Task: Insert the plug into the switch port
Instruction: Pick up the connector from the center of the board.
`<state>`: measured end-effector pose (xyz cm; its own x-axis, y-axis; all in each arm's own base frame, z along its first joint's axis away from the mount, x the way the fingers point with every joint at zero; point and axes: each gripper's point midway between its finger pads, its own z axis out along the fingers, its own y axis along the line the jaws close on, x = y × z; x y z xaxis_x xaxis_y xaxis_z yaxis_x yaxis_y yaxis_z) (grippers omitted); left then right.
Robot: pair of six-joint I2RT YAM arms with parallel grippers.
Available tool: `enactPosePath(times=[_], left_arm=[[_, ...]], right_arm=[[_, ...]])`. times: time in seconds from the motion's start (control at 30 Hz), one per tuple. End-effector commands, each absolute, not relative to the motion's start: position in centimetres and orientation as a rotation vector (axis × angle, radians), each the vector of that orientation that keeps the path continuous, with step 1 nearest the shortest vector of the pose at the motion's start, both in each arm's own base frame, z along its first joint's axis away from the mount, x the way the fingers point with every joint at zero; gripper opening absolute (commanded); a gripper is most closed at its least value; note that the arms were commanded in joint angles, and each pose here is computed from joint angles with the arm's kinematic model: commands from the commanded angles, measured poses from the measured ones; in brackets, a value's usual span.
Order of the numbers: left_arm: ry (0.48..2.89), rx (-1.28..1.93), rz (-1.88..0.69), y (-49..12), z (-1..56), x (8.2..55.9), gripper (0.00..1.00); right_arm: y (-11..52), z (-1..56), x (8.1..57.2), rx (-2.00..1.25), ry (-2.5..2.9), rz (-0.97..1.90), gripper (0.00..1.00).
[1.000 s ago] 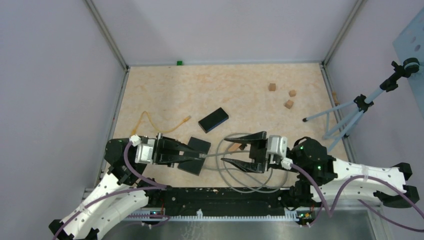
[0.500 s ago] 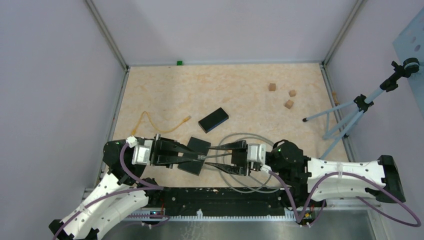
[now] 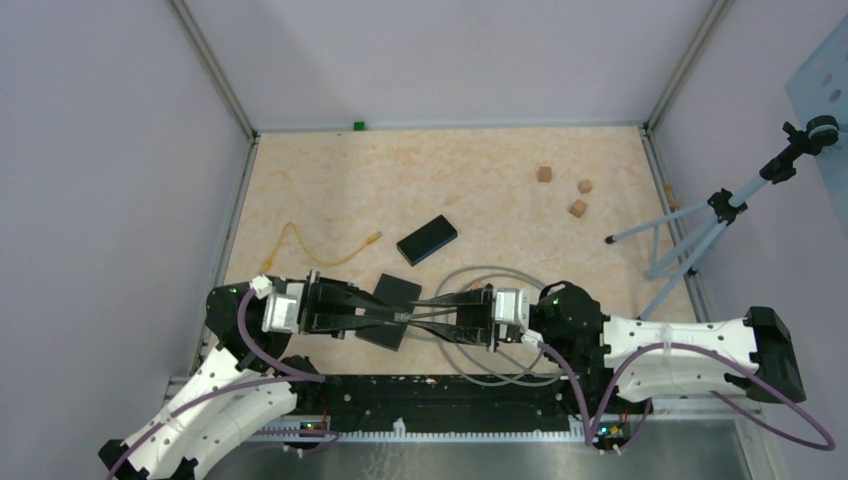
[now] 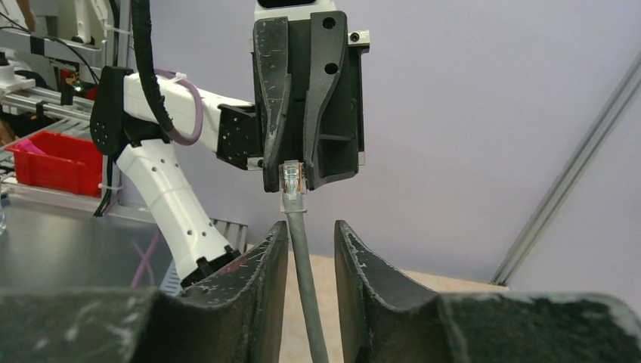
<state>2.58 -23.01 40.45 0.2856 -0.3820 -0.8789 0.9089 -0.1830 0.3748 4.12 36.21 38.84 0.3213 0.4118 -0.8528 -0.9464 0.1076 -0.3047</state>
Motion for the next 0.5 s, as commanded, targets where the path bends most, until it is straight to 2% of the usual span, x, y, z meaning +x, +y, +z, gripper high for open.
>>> enactPosePath(times=[0.0, 0.1, 0.13, 0.17, 0.2, 0.27, 0.3, 0.33, 0.43, 0.47], left_arm=[[0.524, 1.26, -1.267, -22.7, 41.0, 2.1, 0.0], [0.526, 1.259, -1.267, -22.8, 41.0, 2.1, 0.0], [0.528, 1.257, -1.268, -22.8, 41.0, 2.1, 0.0], [0.536, 1.251, -1.268, -22.8, 40.9, 2.2, 0.0], [0.557, 1.235, -1.271, -22.9, 40.9, 2.5, 0.11], [0.667, 1.151, -1.283, -23.3, 41.1, 4.1, 0.65], [0.732, 1.098, -1.285, -23.5, 41.2, 5.1, 0.83], [0.785, 1.041, -1.278, -23.6, 41.4, 6.2, 0.95], [0.952, 0.931, -1.23, -24.1, 40.4, 9.3, 0.99], [1.125, 0.854, -1.201, -24.4, 38.7, 11.6, 0.99]], right_arm=[[35.9, 40.1, 3.8, -0.966, 0.63, 1.146, 0.25], [35.8, 40.0, 4.0, -0.955, 0.644, 1.145, 0.04], [35.7, 40.1, 4.1, -0.947, 0.647, 1.143, 0.0], [35.6, 40.1, 4.2, -0.935, 0.653, 1.145, 0.0], [35.5, 40.1, 4.5, -0.923, 0.667, 1.145, 0.0], [35.3, 39.9, 5.1, -0.898, 0.704, 1.129, 0.0], [35.1, 39.6, 5.8, -0.878, 0.741, 1.106, 0.0], [34.9, 39.3, 6.7, -0.853, 0.786, 1.074, 0.0], [33.3, 37.3, 10.5, -0.765, 0.974, 0.9, 0.0], [32.3, 36.5, 12.3, -0.719, 1.057, 0.808, 0.0]])
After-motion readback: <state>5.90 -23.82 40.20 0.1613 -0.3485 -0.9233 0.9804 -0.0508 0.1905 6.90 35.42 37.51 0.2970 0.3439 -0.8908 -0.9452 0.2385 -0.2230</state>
